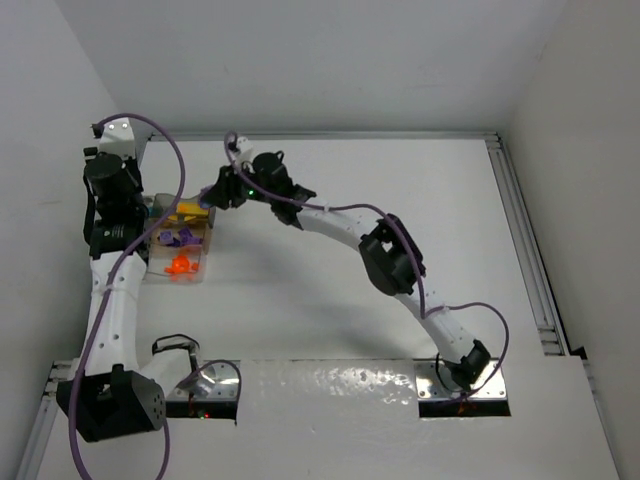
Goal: Sort the legos into containers by color
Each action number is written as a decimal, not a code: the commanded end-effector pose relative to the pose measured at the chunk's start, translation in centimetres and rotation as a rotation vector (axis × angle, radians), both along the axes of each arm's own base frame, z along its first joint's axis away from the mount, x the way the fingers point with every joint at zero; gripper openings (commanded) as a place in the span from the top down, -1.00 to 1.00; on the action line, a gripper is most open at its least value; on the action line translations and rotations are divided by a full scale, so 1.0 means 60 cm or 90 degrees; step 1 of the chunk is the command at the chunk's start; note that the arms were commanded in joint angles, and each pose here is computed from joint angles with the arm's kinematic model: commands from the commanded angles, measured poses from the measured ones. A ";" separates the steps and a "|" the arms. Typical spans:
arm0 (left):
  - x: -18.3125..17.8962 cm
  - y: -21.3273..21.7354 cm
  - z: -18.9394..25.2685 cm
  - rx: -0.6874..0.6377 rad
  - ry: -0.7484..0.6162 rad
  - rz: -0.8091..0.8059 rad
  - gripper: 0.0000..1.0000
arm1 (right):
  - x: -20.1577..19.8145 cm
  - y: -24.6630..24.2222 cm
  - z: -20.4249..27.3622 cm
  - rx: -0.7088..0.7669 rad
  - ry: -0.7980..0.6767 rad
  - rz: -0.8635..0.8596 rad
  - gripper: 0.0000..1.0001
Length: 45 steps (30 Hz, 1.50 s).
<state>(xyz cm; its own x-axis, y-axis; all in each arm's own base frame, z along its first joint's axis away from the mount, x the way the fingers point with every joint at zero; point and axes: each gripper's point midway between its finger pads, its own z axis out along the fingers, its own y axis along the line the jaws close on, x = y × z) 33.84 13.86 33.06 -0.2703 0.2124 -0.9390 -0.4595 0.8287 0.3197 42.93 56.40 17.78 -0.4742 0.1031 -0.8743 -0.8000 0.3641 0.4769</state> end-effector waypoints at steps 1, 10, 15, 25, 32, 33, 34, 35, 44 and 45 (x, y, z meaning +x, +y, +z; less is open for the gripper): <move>-0.030 0.024 0.076 0.016 -0.090 0.071 1.00 | -0.039 0.054 0.086 0.064 -0.077 0.005 1.00; -0.016 -0.007 0.066 0.026 -0.101 -0.011 1.00 | -0.042 0.089 0.086 0.083 -0.123 -0.032 1.00; -0.019 -0.011 0.078 0.020 -0.132 -0.015 1.00 | -0.041 0.100 0.048 0.075 -0.103 -0.051 1.00; -0.030 -0.026 0.052 0.016 -0.121 -0.020 1.00 | -0.039 0.139 0.017 0.090 -0.123 -0.083 1.00; -0.038 -0.040 0.044 0.019 -0.121 -0.027 1.00 | -0.058 0.153 -0.020 0.064 -0.124 -0.076 1.00; -0.041 -0.040 0.045 0.020 -0.122 -0.024 1.00 | -0.057 0.153 -0.030 0.058 -0.124 -0.076 1.00; -0.043 -0.040 0.045 0.021 -0.123 -0.023 1.00 | -0.059 0.154 -0.032 0.056 -0.123 -0.072 1.00; -0.043 -0.039 0.043 0.021 -0.120 -0.022 1.00 | -0.063 0.157 -0.039 0.053 -0.123 -0.066 1.00; -0.049 -0.038 0.044 0.021 -0.123 -0.016 1.00 | -0.074 0.155 -0.076 0.013 -0.115 -0.050 0.97; -0.050 -0.039 0.045 0.020 -0.122 -0.017 1.00 | -0.073 0.155 -0.073 0.013 -0.117 -0.050 0.76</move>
